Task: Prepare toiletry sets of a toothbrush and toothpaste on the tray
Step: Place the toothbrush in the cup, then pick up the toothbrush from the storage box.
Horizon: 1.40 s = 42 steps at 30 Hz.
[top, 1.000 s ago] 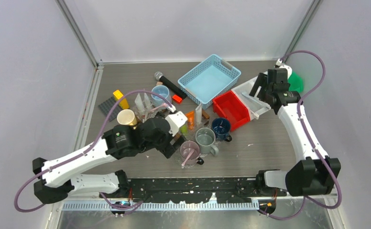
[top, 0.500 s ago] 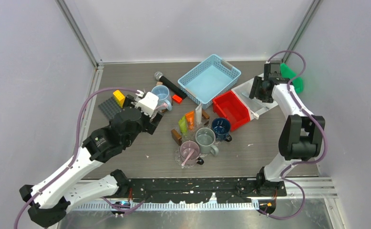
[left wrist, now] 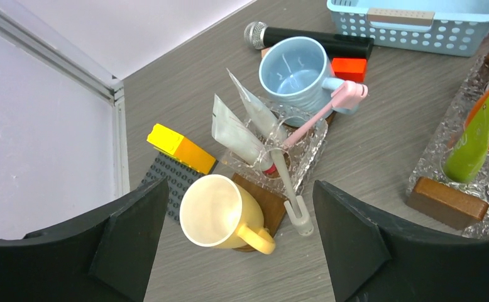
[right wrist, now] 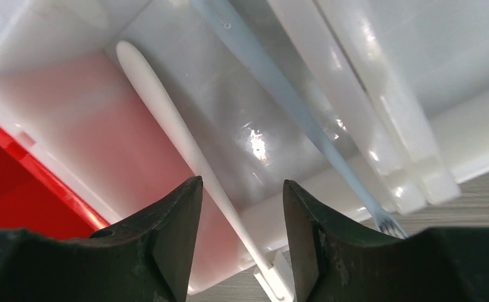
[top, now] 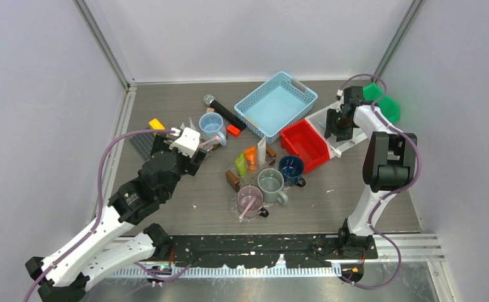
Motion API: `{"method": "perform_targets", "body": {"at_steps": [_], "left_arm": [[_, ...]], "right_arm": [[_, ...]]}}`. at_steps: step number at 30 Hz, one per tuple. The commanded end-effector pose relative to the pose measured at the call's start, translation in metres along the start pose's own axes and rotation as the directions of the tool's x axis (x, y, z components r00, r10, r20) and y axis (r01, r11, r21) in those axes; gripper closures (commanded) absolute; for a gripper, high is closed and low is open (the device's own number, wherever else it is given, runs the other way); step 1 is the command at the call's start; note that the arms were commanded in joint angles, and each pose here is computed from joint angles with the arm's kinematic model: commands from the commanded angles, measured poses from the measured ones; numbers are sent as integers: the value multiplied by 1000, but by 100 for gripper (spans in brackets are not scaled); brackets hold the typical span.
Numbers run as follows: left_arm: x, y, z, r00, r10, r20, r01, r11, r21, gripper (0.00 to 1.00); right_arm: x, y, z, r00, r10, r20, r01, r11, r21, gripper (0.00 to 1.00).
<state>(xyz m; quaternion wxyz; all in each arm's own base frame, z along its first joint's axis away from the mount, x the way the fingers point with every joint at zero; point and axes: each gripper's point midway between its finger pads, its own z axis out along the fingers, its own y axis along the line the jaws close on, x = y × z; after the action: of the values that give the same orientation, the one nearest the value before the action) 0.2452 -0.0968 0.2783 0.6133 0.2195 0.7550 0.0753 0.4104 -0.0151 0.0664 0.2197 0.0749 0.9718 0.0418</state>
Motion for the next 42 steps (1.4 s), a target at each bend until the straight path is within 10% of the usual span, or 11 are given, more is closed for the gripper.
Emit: {"method": "perform_targets", "body": {"at_steps": [1, 22, 42], "left_arm": [[-16, 10, 2, 997, -44, 66, 48, 998, -47, 13], [-11, 5, 10, 997, -52, 48, 54, 998, -35, 13], [-8, 2, 15, 996, -72, 43, 73, 997, -21, 14]], "right_arm": [[-1, 5, 4, 999, -37, -32, 34, 996, -84, 44], [-2, -15, 11, 997, -36, -61, 35, 999, -25, 84], [-54, -19, -37, 964, -244, 101, 228, 962, 151, 58]]}}
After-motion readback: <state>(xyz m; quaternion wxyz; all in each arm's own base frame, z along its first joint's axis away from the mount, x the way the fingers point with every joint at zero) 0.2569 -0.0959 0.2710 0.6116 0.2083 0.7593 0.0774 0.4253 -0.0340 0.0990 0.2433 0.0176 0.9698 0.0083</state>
